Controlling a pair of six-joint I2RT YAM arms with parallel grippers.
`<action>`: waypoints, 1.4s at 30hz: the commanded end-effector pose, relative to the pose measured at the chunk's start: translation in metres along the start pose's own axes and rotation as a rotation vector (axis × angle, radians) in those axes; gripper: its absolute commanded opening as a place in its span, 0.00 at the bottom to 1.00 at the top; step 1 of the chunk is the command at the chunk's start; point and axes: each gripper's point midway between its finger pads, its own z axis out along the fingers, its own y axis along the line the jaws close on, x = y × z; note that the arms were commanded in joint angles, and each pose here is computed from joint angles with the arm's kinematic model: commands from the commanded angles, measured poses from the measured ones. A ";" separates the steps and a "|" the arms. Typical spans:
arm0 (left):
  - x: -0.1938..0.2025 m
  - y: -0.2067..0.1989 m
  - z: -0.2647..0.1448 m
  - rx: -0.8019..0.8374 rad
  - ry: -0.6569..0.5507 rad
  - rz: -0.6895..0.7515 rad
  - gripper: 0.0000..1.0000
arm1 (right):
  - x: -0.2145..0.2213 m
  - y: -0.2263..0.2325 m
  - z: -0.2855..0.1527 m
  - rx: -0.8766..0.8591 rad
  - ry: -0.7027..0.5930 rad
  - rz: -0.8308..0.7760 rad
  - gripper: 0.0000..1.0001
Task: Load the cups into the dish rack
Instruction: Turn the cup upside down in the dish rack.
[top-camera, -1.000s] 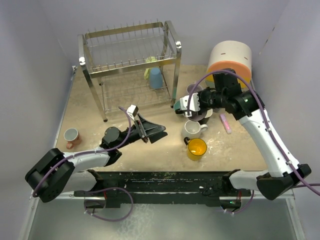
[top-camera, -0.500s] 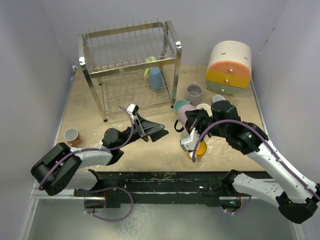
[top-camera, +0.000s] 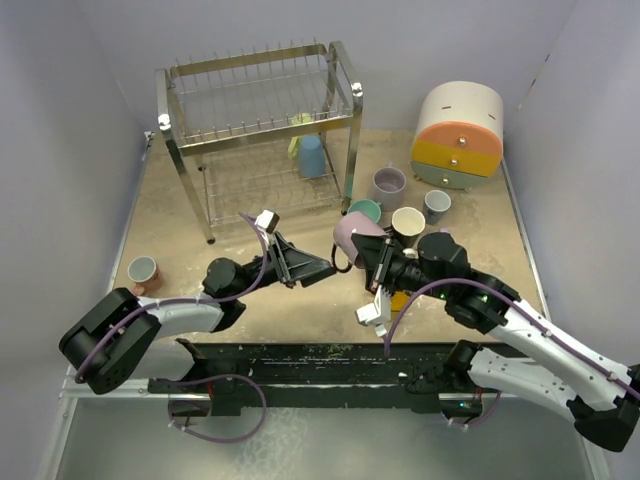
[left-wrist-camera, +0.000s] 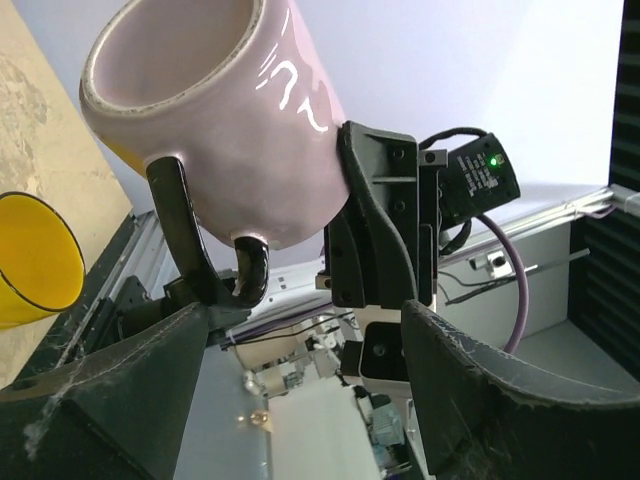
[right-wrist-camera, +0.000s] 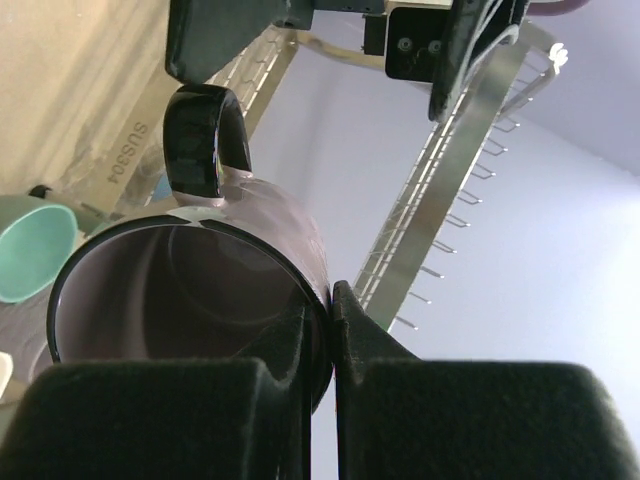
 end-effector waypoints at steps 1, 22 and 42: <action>0.002 -0.028 0.003 0.082 0.017 0.129 0.80 | 0.013 -0.084 -0.025 0.305 0.081 -0.095 0.00; 0.000 -0.045 0.023 0.144 0.070 0.205 0.56 | -0.016 -0.091 -0.029 0.409 -0.012 -0.153 0.00; 0.003 -0.046 0.020 0.191 0.045 0.227 0.00 | -0.022 -0.081 -0.033 0.399 -0.033 -0.120 0.25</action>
